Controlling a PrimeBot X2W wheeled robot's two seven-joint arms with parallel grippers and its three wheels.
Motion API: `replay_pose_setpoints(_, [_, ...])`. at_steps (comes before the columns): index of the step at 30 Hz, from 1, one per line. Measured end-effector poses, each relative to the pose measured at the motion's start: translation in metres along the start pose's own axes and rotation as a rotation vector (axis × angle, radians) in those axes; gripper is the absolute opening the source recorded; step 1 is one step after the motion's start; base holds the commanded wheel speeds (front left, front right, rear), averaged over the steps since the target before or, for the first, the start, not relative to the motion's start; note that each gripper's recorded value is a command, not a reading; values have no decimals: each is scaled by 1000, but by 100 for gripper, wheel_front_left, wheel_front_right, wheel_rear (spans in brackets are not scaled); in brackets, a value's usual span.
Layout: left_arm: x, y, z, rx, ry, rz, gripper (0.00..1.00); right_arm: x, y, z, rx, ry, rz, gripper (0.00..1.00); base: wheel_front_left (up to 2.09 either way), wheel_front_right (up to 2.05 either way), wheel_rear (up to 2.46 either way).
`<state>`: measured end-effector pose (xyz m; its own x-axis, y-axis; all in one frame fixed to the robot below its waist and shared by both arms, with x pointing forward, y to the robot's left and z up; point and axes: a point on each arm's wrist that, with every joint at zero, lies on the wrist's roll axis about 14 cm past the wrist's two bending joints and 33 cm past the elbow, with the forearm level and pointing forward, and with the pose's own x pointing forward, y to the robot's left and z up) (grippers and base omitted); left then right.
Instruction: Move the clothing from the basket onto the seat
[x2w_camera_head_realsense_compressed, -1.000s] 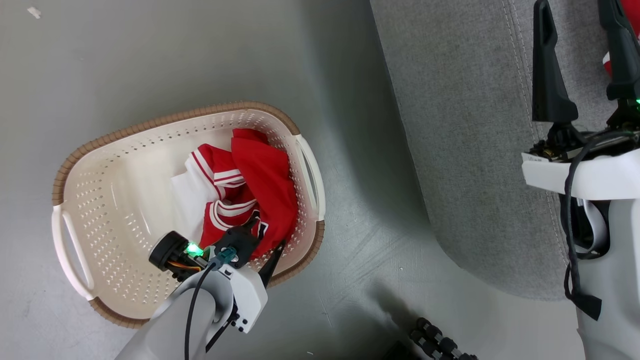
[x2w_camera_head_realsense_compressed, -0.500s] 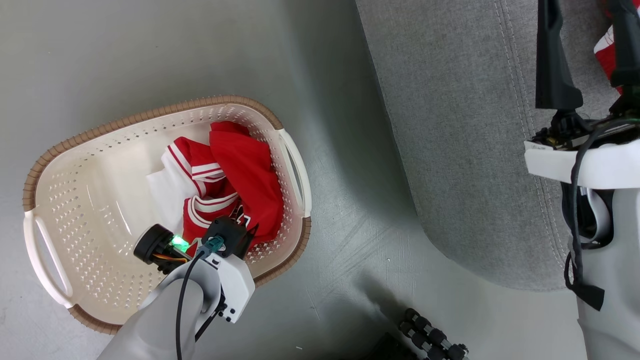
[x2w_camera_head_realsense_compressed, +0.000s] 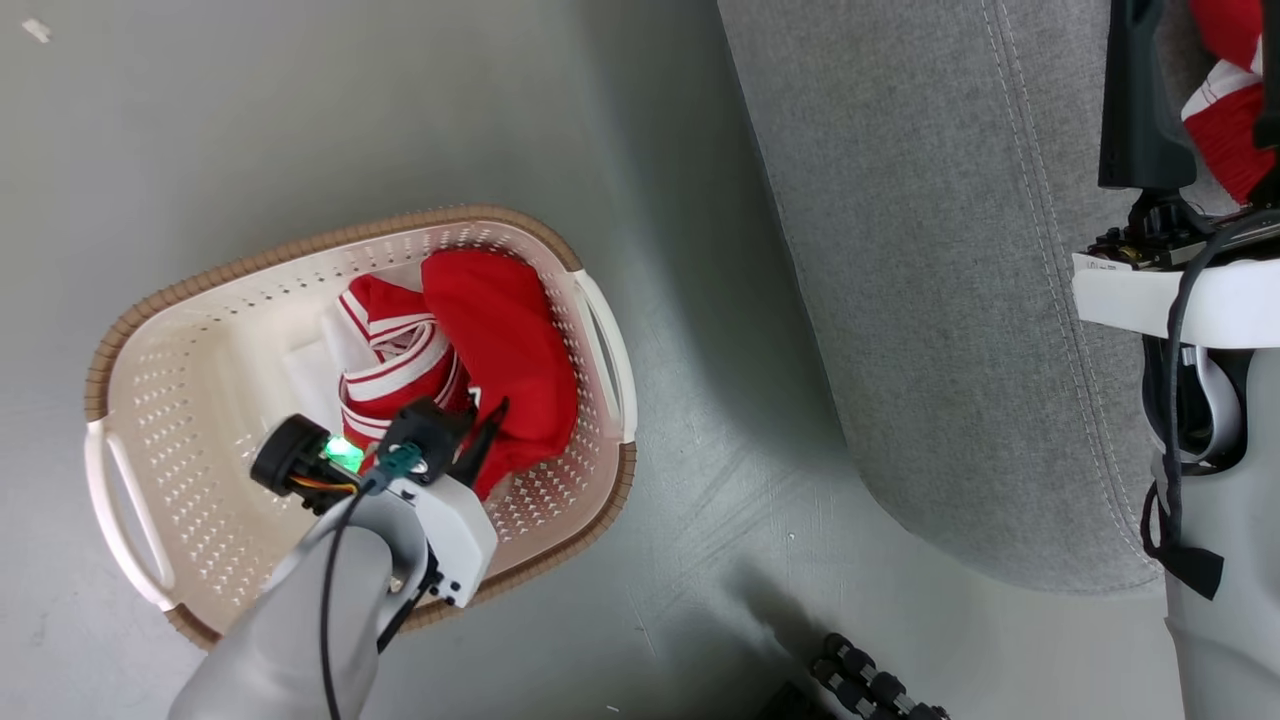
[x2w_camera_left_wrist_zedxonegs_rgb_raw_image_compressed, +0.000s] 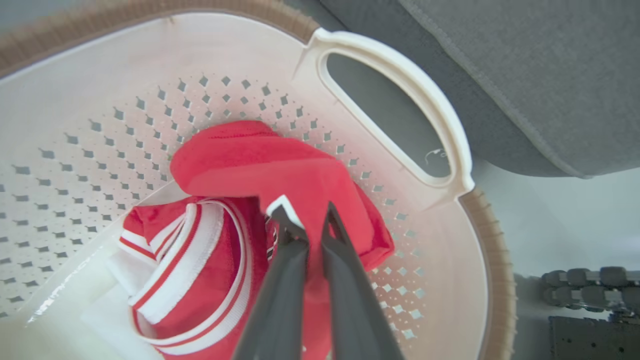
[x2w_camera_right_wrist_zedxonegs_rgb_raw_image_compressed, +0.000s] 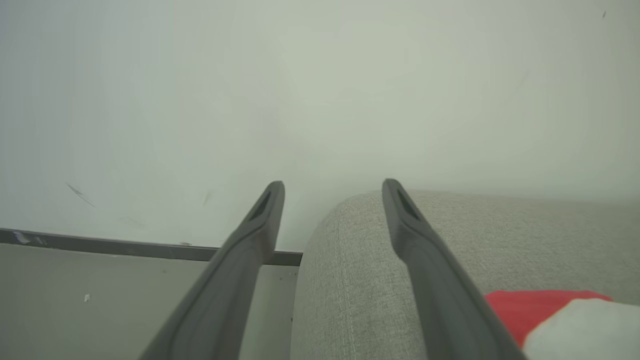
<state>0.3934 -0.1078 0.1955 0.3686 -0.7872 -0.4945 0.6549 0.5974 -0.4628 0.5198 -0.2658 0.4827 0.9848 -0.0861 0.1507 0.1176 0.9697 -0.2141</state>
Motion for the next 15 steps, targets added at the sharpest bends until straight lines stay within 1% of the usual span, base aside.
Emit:
replay_pose_setpoints(6, [-9,24,31,17,-88,73,0,2,0,9,14,-24,-4,100,0,0,0])
replay_pose_setpoints(15, [-29,37,86,32,-241,151,0,4,3,23,20,-54,-1,100,0,0,0])
